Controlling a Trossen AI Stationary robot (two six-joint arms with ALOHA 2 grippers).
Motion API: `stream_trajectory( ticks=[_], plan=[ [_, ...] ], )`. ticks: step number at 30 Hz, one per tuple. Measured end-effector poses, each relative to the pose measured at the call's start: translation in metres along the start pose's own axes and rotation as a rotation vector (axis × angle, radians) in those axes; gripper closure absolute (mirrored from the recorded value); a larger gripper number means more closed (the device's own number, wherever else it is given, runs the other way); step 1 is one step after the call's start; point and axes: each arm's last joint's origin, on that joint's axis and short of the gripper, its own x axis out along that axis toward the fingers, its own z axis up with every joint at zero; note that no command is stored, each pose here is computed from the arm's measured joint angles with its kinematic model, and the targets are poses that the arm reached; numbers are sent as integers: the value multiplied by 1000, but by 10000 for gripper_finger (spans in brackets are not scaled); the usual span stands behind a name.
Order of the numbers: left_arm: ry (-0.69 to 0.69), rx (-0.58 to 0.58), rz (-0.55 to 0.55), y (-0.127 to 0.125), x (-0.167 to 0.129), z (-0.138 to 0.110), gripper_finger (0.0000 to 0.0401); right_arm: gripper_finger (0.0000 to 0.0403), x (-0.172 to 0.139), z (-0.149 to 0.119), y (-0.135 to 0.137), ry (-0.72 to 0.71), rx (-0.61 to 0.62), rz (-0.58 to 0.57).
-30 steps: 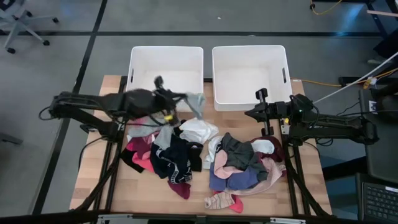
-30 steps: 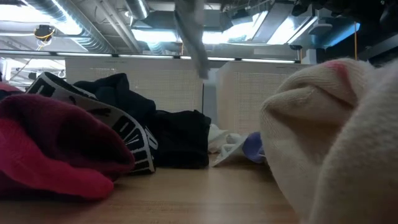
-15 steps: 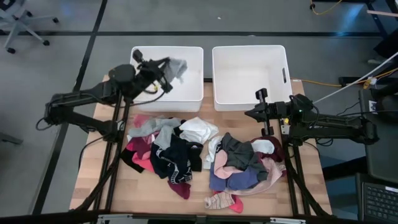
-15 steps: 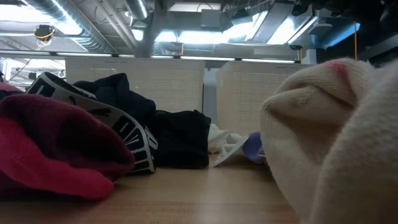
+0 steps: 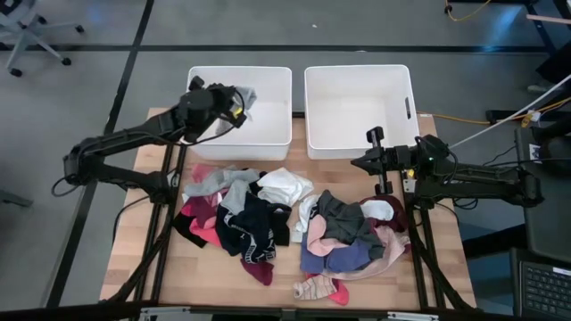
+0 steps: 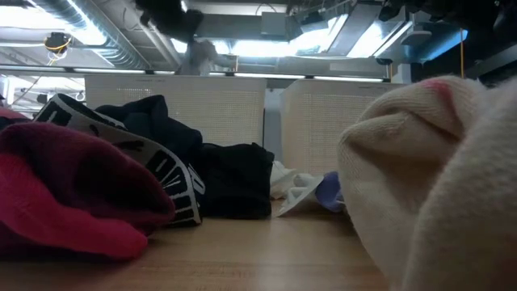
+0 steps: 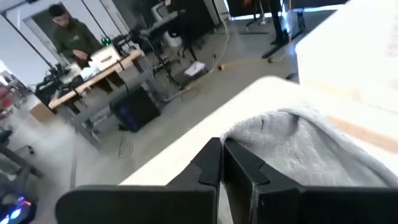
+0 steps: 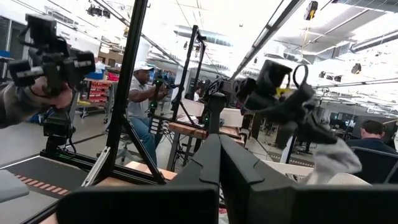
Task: Sort clothes
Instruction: Put the right gray sock into the left white laundry bin
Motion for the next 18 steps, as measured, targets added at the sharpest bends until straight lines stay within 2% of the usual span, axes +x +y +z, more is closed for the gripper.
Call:
stream_trajectory(
  ticks=[5,10,13,18],
  plan=[
    [55,43,-17,-7,8,-16,396,397,0,-1,0,8,4,1],
    [89,9,-14,-8,11,-25,384,397,0,-1,0,9,4,1],
    [120,-12,-33,-7,13,-29,354,397,0,-1,0,8,4,1],
    [153,-29,-71,-6,15,-33,282,397,0,-1,0,12,6,1]
  ],
)
